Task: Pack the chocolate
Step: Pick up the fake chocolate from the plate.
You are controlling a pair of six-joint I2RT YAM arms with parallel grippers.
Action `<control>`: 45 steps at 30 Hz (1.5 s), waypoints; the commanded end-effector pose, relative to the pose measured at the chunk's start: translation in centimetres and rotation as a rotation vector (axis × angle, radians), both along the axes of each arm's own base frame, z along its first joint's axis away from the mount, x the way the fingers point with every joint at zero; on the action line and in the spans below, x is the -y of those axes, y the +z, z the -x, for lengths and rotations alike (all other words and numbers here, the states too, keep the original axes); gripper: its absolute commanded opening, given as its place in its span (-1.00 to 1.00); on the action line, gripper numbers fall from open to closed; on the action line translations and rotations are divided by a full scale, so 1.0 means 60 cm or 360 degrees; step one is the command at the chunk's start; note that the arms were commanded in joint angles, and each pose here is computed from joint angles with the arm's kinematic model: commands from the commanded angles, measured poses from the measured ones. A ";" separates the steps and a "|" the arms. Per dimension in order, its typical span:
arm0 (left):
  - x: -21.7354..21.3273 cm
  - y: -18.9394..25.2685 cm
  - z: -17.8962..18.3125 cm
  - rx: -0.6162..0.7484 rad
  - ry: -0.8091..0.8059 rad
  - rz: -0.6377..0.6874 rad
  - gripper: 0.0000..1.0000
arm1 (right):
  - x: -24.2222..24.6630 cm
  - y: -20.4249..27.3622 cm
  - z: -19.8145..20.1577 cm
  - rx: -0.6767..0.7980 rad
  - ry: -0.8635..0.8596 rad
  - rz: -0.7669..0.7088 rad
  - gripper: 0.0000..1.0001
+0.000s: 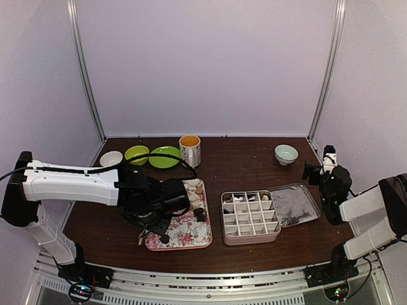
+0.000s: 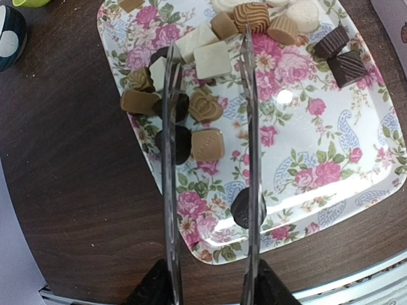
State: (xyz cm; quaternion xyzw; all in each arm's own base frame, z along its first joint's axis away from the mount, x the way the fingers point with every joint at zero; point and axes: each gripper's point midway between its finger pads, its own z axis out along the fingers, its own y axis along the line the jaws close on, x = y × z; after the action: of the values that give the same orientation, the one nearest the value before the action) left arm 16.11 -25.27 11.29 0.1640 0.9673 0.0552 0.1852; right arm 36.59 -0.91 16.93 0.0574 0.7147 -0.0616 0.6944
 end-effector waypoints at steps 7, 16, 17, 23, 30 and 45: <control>0.005 0.001 0.002 -0.0029 -0.0039 -0.0026 -0.15 | 0.004 0.007 -0.004 0.0016 -0.0014 -0.0001 1.00; 0.018 -0.011 0.006 -0.0064 -0.0067 0.0014 -0.23 | 0.004 0.008 -0.004 0.0019 -0.0015 -0.0003 1.00; 0.017 -0.013 0.006 -0.0066 -0.0065 0.0009 -0.23 | 0.004 0.008 -0.004 0.0019 -0.0015 -0.0003 1.00; 0.009 -0.016 0.006 -0.0065 -0.0052 -0.0024 -0.29 | 0.004 0.008 -0.004 0.0019 -0.0013 -0.0003 1.00; 0.002 0.028 0.001 0.0008 -0.0040 0.0041 -0.37 | 0.004 0.007 -0.004 0.0017 -0.0015 -0.0002 1.00; 0.139 0.162 0.002 0.0226 -0.0367 0.0747 -0.39 | 0.003 0.007 -0.004 0.0016 -0.0014 -0.0002 1.00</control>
State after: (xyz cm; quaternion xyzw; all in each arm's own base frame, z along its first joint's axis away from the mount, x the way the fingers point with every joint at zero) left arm 15.38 -29.07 18.60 0.2033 0.9438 -0.0836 0.2470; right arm 36.59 -0.91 16.93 0.0574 0.7147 -0.0616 0.6944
